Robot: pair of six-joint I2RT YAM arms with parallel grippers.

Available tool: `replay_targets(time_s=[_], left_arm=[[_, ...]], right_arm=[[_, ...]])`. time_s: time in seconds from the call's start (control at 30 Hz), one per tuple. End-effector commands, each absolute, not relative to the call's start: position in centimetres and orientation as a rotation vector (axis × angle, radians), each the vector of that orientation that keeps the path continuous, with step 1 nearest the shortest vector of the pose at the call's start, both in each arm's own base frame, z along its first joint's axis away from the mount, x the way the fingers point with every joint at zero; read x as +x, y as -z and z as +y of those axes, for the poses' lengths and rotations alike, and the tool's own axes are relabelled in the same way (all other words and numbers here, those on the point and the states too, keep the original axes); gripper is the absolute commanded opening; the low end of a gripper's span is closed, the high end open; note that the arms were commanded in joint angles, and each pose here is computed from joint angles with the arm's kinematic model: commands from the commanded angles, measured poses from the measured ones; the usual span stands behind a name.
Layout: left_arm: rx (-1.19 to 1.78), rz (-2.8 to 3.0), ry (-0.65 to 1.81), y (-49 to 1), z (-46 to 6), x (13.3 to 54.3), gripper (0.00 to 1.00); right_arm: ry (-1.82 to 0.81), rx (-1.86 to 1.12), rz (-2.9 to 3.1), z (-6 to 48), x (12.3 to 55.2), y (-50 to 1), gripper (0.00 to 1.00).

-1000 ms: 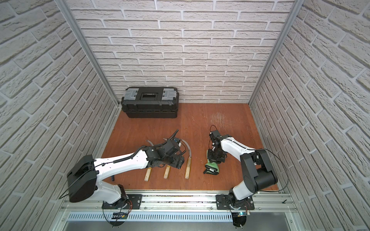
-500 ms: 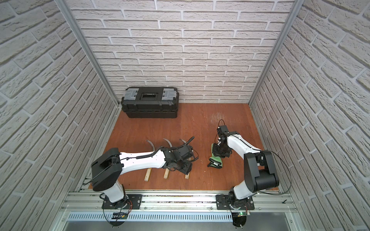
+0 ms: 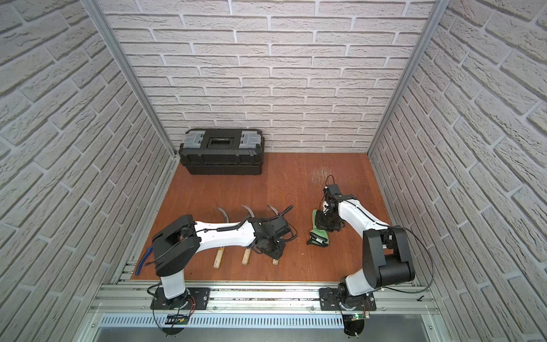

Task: Wipe small sickles with rags
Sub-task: Move the small sickle to the center of the board.

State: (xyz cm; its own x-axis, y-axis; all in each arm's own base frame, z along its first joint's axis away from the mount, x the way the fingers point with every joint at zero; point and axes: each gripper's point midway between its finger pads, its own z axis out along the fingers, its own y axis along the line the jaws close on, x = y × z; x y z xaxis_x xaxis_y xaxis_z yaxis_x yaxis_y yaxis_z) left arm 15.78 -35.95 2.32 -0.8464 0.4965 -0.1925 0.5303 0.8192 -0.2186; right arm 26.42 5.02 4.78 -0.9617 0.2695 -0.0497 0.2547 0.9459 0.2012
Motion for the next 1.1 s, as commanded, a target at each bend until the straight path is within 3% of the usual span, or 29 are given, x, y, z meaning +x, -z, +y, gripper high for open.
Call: replay_targets(time_s=[0.0,0.5,0.9,1.07], left_arm=[[0.842,2.914,0.356,-1.6,-35.2,15.8,0.38],[1.027,2.87,0.361,-0.9,-36.2,21.1,0.26],[1.212,2.742,0.426,-1.1,-40.3,23.7,0.3],[1.211,2.716,0.433,-0.9,-40.9,24.4,0.39]], right_arm=[[-0.339,0.394,2.973,5.3,27.3,-5.8,0.2],[-0.342,0.42,2.958,4.7,27.0,-6.1,0.19],[-0.317,0.458,2.911,3.7,27.1,-7.3,0.18],[-0.332,0.458,2.911,3.8,27.2,-7.3,0.18]])
